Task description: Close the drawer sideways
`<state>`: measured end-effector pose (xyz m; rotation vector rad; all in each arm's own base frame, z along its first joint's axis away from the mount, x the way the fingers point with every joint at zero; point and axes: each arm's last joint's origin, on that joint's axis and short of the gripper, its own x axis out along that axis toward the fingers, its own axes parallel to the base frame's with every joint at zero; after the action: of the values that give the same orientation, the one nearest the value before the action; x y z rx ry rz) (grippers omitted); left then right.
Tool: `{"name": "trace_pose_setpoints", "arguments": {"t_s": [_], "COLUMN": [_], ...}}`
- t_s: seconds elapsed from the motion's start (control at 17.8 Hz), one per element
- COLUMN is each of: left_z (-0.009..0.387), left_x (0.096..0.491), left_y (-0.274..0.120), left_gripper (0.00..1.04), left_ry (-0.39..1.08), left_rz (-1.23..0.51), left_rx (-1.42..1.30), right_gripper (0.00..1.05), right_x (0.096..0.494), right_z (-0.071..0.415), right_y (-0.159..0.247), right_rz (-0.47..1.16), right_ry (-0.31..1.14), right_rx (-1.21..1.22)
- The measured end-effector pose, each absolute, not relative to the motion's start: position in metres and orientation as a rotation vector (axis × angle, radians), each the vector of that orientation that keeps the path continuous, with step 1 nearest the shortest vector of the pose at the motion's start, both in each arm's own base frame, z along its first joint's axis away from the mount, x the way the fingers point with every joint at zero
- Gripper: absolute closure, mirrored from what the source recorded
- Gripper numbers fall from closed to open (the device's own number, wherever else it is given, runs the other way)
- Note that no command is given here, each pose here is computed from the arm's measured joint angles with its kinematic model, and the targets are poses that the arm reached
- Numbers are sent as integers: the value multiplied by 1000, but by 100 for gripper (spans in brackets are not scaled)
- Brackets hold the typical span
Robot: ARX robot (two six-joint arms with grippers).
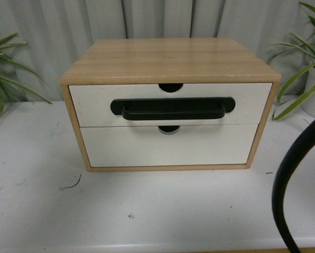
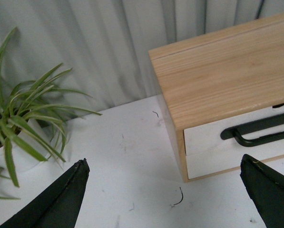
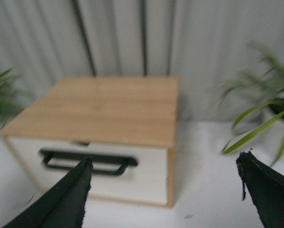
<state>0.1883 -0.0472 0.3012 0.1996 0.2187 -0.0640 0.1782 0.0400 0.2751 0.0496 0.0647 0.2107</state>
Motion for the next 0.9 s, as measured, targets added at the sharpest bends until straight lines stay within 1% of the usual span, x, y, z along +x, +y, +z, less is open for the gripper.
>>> {"name": "trace_pose_setpoints", "arguments": {"t_s": [0.06, 0.11, 0.17, 0.28, 0.39, 0.45, 0.51, 0.56, 0.62, 0.73, 0.9], "left_z": [299, 289, 274, 248, 223, 221, 217, 212, 209, 200, 191], "left_x": [180, 166, 155, 146, 140, 138, 134, 131, 130, 127, 120], "left_y": [-40, -30, -23, -17, -12, -10, -3, 1, 1, -1, 0], "left_gripper": [16, 27, 37, 63, 88, 95, 103, 103, 103, 103, 103], "left_ry": [88, 6, -21, -13, 20, 9, -2, -6, -5, 5, -6], "left_rz": [-18, -6, 8, -1, 3, 1, -6, 19, 21, -7, 0], "left_rx": [117, 59, 28, 13, 9, 8, 4, 4, 3, 3, 3], "right_gripper": [22, 33, 44, 71, 95, 103, 103, 103, 103, 103, 103], "right_x": [166, 151, 140, 123, 120, 119, 117, 116, 115, 113, 110], "right_z": [271, 259, 244, 222, 210, 205, 201, 198, 196, 192, 182], "right_y": [36, 28, 22, 19, 13, 12, 10, 3, -1, 0, 0], "right_rz": [126, 42, -14, 5, -10, -5, 8, 10, -22, -4, 0], "right_ry": [14, 12, 28, -2, 2, 4, 6, 3, -1, -3, 1], "right_rx": [35, 20, 10, 6, 4, 2, 0, -1, 0, -1, -1]}}
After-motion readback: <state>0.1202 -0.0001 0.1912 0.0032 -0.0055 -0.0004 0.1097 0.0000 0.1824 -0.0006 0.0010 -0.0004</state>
